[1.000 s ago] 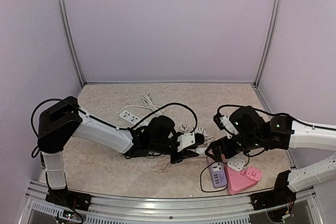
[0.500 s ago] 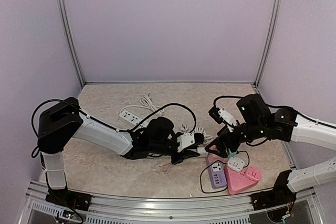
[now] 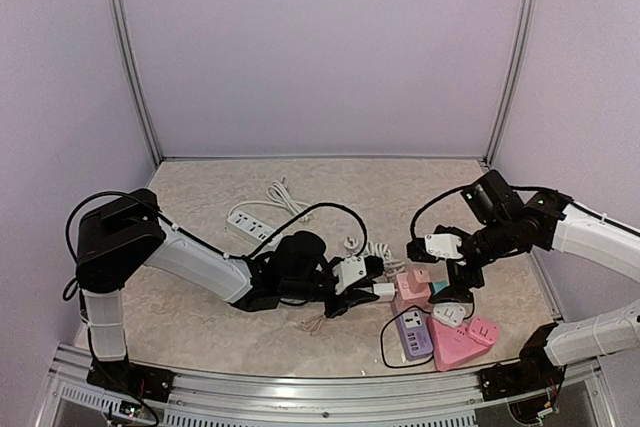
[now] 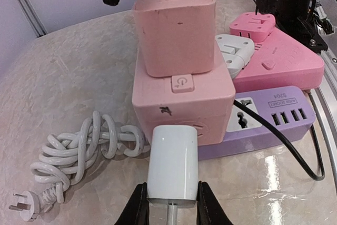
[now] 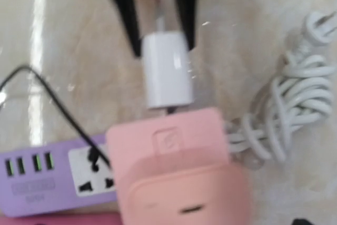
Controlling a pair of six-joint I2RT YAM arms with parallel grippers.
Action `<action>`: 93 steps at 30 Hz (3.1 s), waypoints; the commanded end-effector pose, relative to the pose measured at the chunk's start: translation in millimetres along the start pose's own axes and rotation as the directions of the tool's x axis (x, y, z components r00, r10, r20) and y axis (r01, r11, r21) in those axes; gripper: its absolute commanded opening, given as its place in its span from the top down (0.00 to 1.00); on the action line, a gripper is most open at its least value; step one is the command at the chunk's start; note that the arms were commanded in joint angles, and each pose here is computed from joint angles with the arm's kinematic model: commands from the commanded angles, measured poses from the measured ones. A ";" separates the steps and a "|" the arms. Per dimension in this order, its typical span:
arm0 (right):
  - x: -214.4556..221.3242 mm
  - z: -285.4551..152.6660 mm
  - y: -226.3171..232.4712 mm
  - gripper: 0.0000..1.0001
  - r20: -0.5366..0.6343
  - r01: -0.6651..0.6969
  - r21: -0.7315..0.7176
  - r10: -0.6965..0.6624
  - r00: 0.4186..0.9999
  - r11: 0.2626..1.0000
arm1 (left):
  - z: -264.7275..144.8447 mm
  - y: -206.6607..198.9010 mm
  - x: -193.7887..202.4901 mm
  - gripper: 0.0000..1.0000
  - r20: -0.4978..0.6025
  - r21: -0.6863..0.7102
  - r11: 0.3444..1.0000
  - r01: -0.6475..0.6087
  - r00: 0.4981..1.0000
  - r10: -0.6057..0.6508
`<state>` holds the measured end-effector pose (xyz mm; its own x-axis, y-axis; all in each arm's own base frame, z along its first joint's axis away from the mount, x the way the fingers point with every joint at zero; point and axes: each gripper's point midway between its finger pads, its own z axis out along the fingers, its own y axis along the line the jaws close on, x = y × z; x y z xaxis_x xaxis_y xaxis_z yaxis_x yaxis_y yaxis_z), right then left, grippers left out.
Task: Insert the plug
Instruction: Insert the plug into the socket.
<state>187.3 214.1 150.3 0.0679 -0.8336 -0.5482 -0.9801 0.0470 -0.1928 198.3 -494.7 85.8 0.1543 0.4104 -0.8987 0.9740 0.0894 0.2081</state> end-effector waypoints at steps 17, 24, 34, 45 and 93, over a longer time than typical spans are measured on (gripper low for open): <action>29.7 54.2 -3.4 0.06 0.052 0.107 -0.077 -0.103 0.993 0.991 | -0.7 6.8 -12.7 1.00 0.081 -0.026 1.000 -0.011 0.997 0.013; 30.0 63.2 -5.1 0.28 0.078 0.106 -0.057 -0.101 0.992 0.993 | -2.4 6.3 -10.8 1.00 0.081 -0.020 1.000 -0.007 0.997 0.008; 24.9 79.2 -1.5 0.53 0.107 0.084 -0.118 -0.072 0.992 0.989 | -0.7 15.4 -14.5 1.00 0.096 -0.060 0.998 0.008 0.995 -0.002; 22.1 110.4 13.6 1.00 0.075 0.069 -0.207 -0.054 0.996 0.976 | 5.7 18.2 -23.2 1.00 0.181 -0.066 0.997 0.051 0.983 -0.038; -15.1 55.2 -43.9 0.00 0.013 0.152 0.153 -0.155 0.988 0.977 | -57.4 3.1 3.5 0.01 0.023 -0.041 0.979 -0.201 0.979 0.202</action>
<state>229.3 257.6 99.9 0.2399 -0.8177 -0.5233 -0.9382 -0.0566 -0.3415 195.3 -455.2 96.0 0.2968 0.3804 -0.8759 0.9393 0.0491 0.3397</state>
